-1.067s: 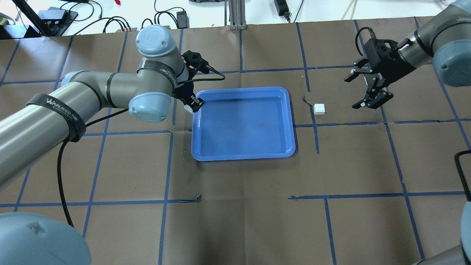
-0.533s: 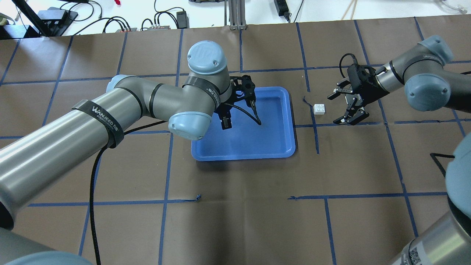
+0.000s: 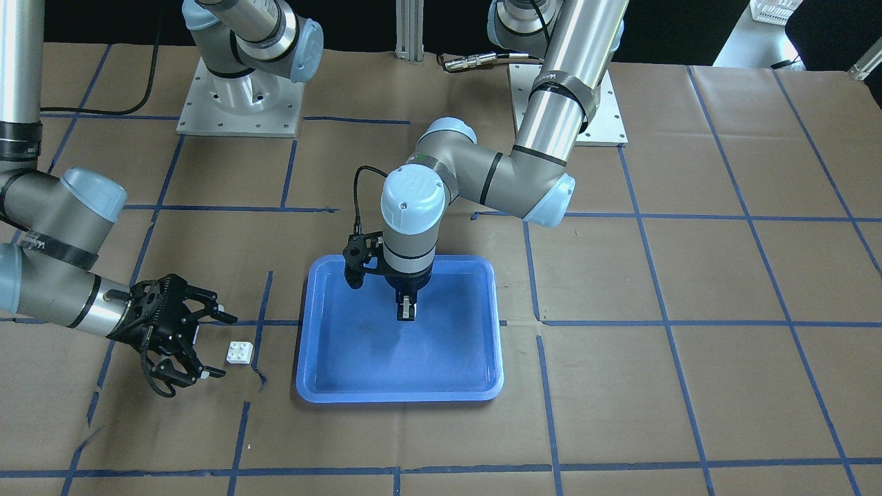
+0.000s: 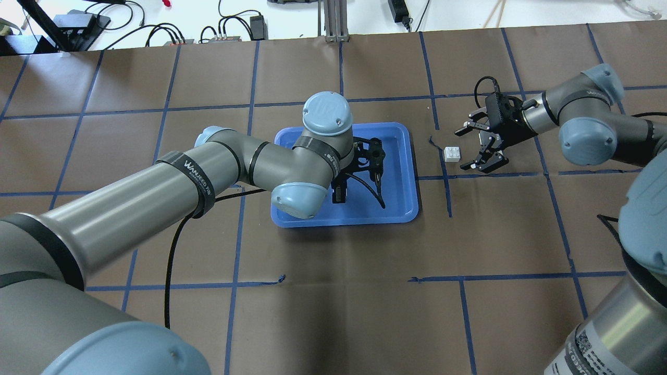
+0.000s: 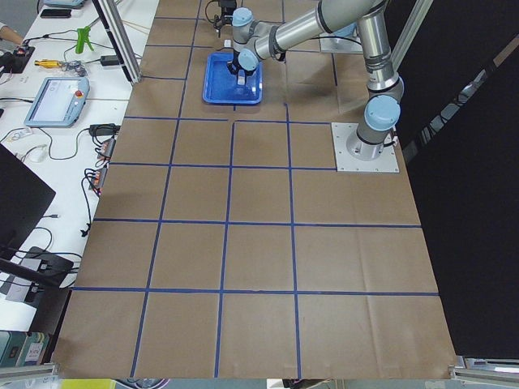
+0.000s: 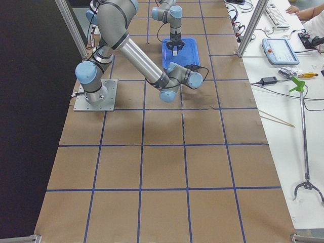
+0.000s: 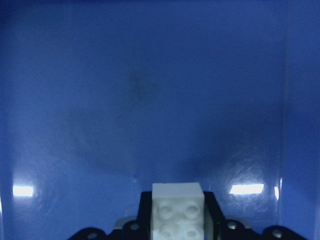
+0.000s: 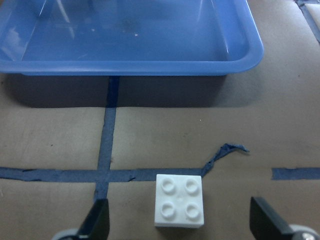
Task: Assemble white blocks and place on blue tray
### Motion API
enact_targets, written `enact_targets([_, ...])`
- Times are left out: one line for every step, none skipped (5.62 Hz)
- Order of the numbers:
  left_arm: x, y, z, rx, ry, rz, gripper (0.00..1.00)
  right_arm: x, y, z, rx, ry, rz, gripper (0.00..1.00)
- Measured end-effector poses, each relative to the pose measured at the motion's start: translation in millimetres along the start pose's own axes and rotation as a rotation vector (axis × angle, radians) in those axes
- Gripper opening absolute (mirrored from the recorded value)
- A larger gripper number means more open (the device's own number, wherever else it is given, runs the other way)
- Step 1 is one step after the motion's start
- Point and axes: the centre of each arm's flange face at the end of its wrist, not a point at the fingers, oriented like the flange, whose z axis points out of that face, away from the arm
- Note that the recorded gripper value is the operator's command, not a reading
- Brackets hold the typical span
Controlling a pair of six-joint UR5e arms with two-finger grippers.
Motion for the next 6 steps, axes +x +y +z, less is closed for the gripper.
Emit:
enact_targets([1.1,-0.6,4.5,-0.001,0.006,0.002,0.91,0.3,2.2,4.3,0.004,-0.001,0.001,0.94])
enact_targets([1.0,-1.4,1.0,0.004,0.002,0.001,0.92,0.3,6.3,9.6,0.008,-0.008,0.006,0.7])
enact_targets([-0.6,-1.7,-9.8,0.008,-0.005,-0.002,0.93,1.0,8.1,11.6,0.009,-0.011,0.007,0.51])
enact_targets([-3.6,-0.3,-38.6,0.008,-0.01,-0.009,0.93,1.6,8.1,11.3,0.009,-0.01,0.004,0.45])
enact_targets([-5.0,9.4,-92.6,-0.003,0.013,-0.028,0.93,1.9,7.8,10.8,0.008,-0.009,-0.001,0.38])
enact_targets([-1.3,29.8,-160.0,-0.009,0.056,-0.062,0.93,2.4,6.7,9.8,0.007,-0.006,-0.005,0.34])
